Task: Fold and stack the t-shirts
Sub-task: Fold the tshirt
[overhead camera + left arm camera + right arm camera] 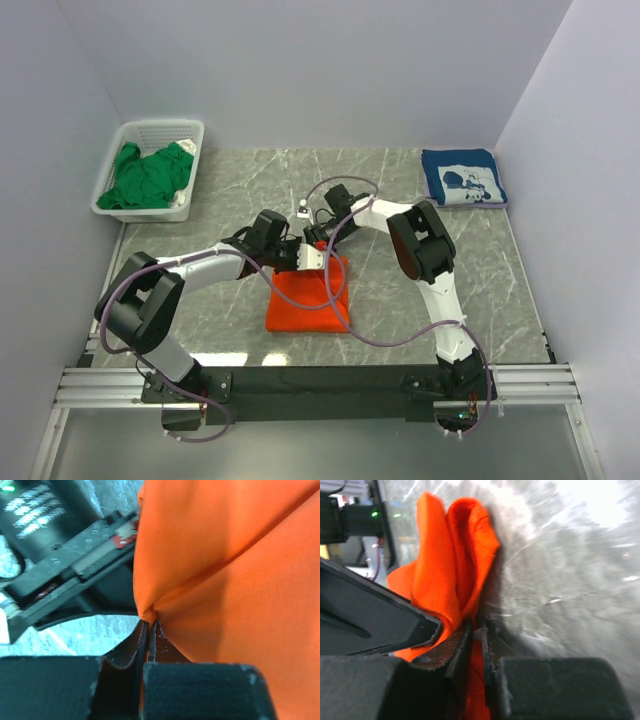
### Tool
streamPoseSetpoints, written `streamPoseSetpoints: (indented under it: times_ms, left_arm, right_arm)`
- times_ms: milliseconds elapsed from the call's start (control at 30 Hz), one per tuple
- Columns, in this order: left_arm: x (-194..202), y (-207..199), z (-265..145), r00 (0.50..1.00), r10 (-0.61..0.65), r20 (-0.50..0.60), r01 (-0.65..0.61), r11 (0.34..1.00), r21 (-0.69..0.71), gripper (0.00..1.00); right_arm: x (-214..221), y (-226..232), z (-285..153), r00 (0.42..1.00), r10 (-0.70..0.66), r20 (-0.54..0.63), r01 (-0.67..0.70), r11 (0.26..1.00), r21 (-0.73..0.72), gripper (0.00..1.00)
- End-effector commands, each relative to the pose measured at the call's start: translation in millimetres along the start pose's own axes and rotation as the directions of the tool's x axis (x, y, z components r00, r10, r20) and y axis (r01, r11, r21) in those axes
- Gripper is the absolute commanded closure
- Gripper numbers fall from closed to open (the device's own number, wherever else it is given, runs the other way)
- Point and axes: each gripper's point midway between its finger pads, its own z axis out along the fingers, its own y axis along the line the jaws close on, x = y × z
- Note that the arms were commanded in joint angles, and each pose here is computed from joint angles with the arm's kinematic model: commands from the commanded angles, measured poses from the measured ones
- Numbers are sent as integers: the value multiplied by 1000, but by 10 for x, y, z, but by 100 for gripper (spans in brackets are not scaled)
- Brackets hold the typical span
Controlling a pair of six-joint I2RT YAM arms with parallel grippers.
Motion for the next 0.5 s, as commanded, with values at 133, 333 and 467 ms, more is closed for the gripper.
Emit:
streamPoseSetpoints:
  times_ms: [133, 333, 467]
  left_arm:
    - [-59, 89, 36, 999, 38, 39, -37, 999, -35, 99]
    - [-24, -3, 55, 999, 32, 42, -32, 999, -8, 99]
    - [-6, -12, 65, 999, 32, 39, -32, 999, -10, 99]
  right_arm:
    - [-482, -463, -552, 995, -77, 64, 50, 935, 352, 72]
    - [-613, -268, -1076, 988, -71, 140, 21, 944, 330, 52]
    - [-318, -90, -1170, 987, 8, 158, -45, 972, 231, 48]
